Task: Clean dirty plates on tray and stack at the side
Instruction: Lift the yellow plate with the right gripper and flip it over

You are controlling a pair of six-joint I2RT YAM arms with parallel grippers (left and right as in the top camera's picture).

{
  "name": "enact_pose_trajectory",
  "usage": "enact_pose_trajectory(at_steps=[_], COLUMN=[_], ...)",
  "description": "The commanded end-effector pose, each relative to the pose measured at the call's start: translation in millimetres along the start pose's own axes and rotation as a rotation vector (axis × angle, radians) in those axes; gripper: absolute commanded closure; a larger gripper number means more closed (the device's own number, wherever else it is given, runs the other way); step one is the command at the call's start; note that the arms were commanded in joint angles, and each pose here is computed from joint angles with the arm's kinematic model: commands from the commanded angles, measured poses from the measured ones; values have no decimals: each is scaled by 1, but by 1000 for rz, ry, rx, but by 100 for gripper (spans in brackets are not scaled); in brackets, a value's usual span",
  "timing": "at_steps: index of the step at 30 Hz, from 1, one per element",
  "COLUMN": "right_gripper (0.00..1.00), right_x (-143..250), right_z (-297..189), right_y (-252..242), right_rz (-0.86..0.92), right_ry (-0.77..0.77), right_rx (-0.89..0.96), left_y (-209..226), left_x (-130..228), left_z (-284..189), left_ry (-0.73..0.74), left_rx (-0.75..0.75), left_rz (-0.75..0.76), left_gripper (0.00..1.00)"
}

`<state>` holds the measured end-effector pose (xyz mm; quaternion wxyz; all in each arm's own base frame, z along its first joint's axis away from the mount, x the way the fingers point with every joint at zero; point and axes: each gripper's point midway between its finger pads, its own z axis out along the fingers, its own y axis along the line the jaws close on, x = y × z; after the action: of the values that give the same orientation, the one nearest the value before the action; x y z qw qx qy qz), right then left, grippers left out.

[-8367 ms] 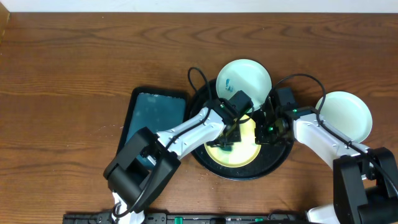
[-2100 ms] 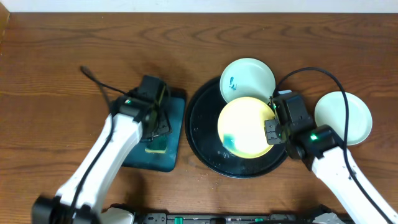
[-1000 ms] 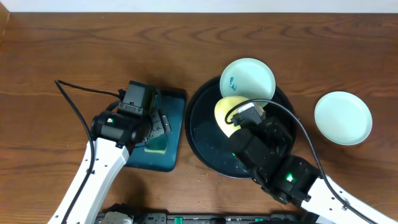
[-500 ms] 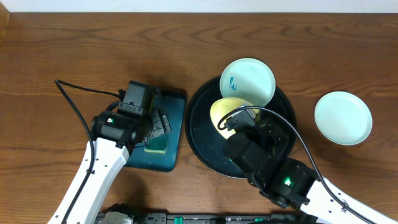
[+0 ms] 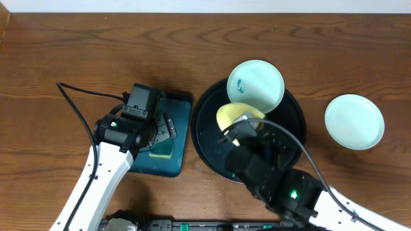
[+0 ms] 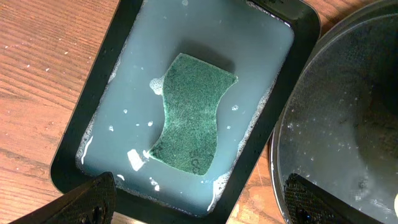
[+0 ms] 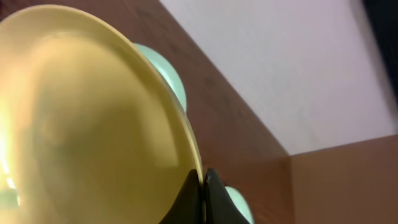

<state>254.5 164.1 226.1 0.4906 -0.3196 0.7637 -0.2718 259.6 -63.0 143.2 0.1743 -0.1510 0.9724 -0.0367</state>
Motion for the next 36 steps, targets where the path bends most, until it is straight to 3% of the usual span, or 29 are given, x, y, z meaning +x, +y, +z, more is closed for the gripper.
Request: enact_pose_trajectory(at_steps=[1, 29, 33, 36], right_gripper=[99, 99, 99, 99], right_x=[-13, -17, -19, -13], right_z=[-19, -24, -23, -20], right_y=[-22, -18, -5, -24], right_rz=[-20, -33, -44, 28], right_ry=[-43, -64, -77, -48], right_rx=[143, 139, 62, 157], left_y=[-2, -2, -2, -2], left_x=[-5, -5, -5, -5], left_z=[-6, -6, -6, -6], left_ry=[-15, -15, -15, -15], left_rx=[10, 10, 10, 10], left_rz=[6, 6, 6, 6], left_gripper=[13, 13, 13, 13])
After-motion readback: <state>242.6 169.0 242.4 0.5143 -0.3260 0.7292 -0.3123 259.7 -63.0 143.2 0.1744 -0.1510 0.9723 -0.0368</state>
